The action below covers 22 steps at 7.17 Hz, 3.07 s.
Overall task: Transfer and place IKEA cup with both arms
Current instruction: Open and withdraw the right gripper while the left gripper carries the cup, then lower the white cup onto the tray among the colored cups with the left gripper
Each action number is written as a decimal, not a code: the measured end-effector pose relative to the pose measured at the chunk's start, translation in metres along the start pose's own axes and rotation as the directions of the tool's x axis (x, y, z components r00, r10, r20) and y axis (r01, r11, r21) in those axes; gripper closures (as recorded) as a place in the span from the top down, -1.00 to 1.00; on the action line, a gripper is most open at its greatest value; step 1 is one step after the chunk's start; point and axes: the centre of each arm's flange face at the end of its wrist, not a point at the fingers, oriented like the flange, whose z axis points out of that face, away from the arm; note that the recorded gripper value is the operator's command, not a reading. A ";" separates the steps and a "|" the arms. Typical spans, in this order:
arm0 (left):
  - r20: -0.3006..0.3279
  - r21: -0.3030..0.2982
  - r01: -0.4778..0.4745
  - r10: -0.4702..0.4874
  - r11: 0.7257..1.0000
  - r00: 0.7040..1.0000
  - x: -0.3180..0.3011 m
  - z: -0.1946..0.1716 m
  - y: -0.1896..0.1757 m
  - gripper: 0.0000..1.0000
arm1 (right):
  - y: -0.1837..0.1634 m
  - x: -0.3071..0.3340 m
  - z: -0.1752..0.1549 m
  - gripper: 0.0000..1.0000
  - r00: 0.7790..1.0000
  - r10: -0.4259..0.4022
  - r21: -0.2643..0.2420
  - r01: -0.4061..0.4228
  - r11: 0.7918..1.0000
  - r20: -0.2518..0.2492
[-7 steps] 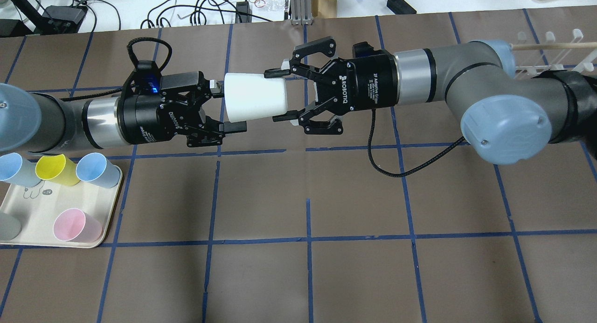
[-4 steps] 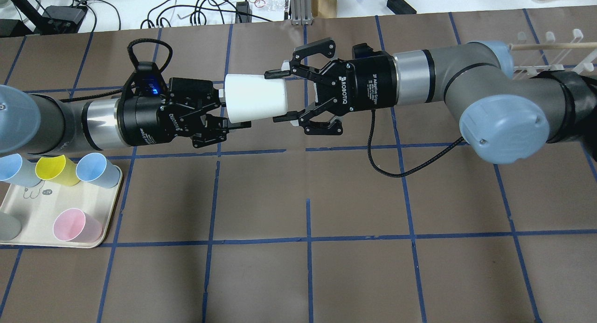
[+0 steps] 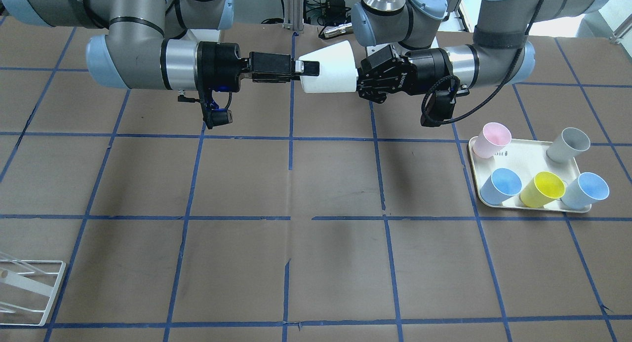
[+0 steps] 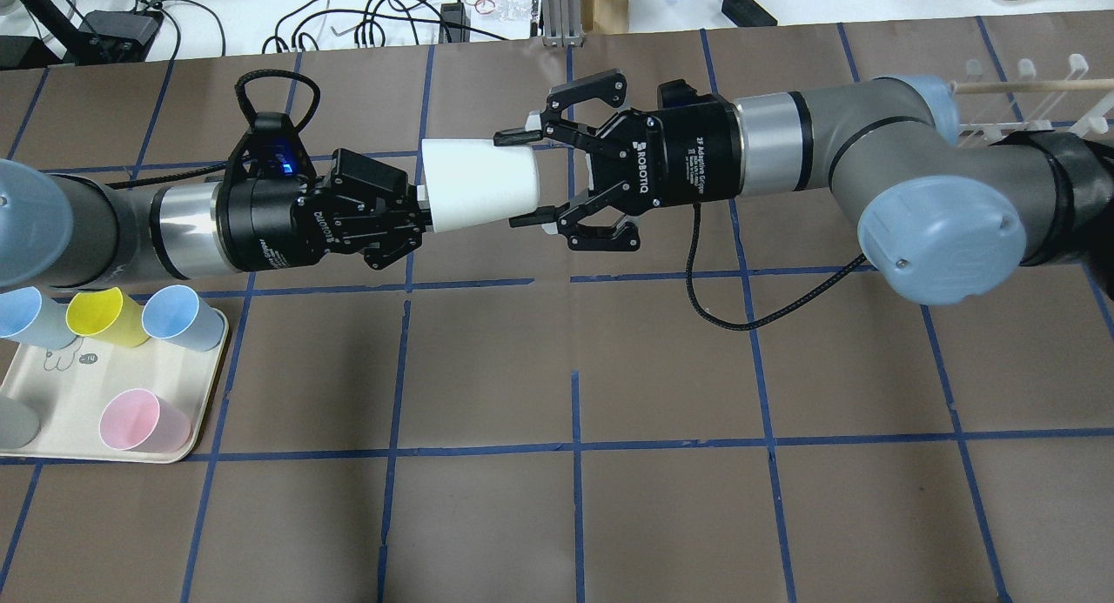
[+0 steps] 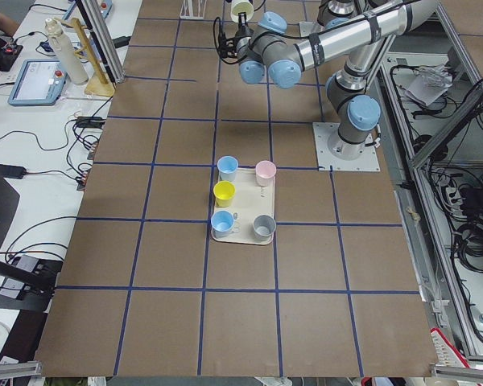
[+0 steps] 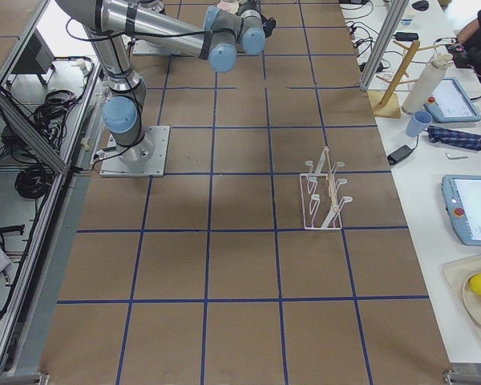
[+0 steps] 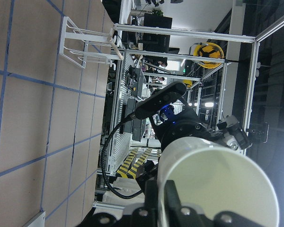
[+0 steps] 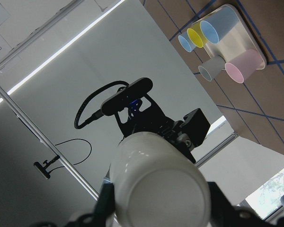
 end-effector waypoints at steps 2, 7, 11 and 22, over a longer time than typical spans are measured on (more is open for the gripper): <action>0.000 0.007 -0.015 0.015 1.000 1.000 0.005 -0.001 0.002 -1.00 | 0.000 0.000 0.000 1.00 1.000 0.007 0.002 -0.007 1.000 -0.007; 0.006 0.020 -0.023 0.023 1.000 1.000 0.010 -0.010 -0.001 -1.00 | -0.018 -0.026 -0.067 1.00 0.996 0.079 0.123 -0.083 0.989 0.042; 0.172 -0.067 -0.006 0.018 0.998 0.985 0.006 -0.082 -0.004 -1.00 | 0.009 -0.027 -0.125 1.00 0.944 0.147 0.405 -0.016 0.914 -0.295; 0.863 -0.353 -0.204 0.402 0.913 0.307 -0.039 -0.405 0.014 -1.00 | 0.065 -0.004 -0.114 0.98 0.279 0.138 0.284 0.596 0.751 -0.950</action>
